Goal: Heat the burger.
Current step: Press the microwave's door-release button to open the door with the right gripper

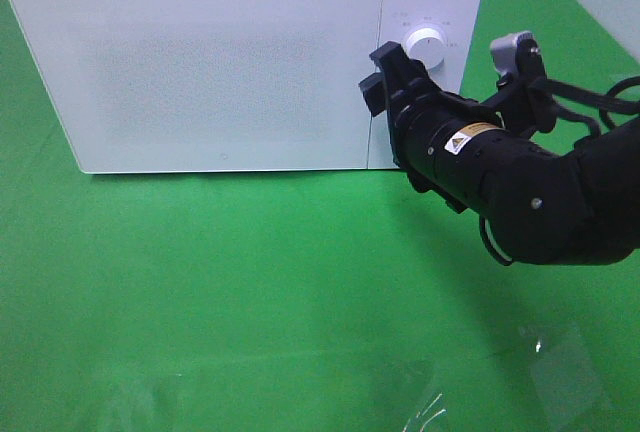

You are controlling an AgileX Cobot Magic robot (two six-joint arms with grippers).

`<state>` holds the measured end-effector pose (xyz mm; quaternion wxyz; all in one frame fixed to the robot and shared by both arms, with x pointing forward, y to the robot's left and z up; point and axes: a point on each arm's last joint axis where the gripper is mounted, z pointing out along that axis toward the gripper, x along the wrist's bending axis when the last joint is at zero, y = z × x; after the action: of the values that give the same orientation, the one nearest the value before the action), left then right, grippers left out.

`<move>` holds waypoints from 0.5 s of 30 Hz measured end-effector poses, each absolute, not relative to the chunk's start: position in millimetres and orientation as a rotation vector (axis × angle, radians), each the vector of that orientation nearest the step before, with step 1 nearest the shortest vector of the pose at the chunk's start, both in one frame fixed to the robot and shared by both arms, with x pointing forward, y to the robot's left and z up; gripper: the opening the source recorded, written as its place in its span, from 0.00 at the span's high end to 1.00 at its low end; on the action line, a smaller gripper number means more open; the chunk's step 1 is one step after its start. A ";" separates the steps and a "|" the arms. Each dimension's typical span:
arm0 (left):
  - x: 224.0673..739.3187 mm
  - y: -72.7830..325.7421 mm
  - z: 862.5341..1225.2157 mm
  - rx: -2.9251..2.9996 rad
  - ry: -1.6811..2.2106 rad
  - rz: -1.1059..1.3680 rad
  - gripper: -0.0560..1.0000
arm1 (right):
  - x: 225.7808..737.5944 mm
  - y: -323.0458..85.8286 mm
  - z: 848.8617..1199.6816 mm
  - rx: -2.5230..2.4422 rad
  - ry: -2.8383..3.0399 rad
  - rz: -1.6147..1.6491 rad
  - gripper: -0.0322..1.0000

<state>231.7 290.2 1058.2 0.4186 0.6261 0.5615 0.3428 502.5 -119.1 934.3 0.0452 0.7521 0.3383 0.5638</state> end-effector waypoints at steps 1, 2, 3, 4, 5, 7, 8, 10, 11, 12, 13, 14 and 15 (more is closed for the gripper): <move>231.7 290.2 1058.2 1.570 1.408 0.860 0.01 | 502.5 -119.1 934.3 2.297 1.033 1.722 0.31; 231.7 290.2 1058.2 1.570 1.408 0.860 0.01 | 499.8 -119.0 936.9 2.285 1.102 1.684 0.31; 231.7 290.2 1058.2 1.570 1.408 0.860 0.01 | 495.2 -118.8 941.9 2.232 1.239 1.616 0.31; 231.7 290.2 1058.2 1.570 1.408 0.860 0.01 | 495.2 -118.8 941.9 2.232 1.239 1.616 0.31; 231.7 290.2 1058.2 1.570 1.408 0.860 0.01 | 490.3 -118.6 946.4 2.180 1.367 1.556 0.31; 231.7 290.2 1058.2 1.570 1.408 0.860 0.01 | 484.5 -118.2 951.0 2.085 1.534 1.483 0.31; 231.7 290.2 1058.2 1.570 1.408 0.860 0.01 | 484.5 -118.2 951.0 2.085 1.534 1.483 0.31; 231.7 290.2 1058.2 1.570 1.408 0.860 0.01 | 476.5 -118.6 959.7 1.955 1.712 1.422 0.31; 231.7 290.2 1058.2 1.570 1.408 0.860 0.01 | 476.5 -118.6 959.7 1.955 1.712 1.422 0.31; 231.7 290.2 1058.2 1.570 1.408 0.860 0.01 | 471.5 -119.1 965.3 1.881 1.803 1.392 0.31; 231.7 290.2 1058.2 1.570 1.408 0.860 0.01 | 471.5 -119.1 965.3 1.881 1.803 1.392 0.31; 231.7 290.2 1058.2 1.570 1.408 0.860 0.01 | 466.3 -120.0 971.1 1.818 1.881 1.368 0.31; 231.7 290.2 1058.2 1.570 1.408 0.860 0.01 | 466.3 -120.0 971.1 1.818 1.881 1.368 0.31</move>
<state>231.7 290.2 1058.2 0.4186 0.6261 0.5615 0.3428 466.3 -120.0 971.1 0.0946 0.6129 0.6345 0.4614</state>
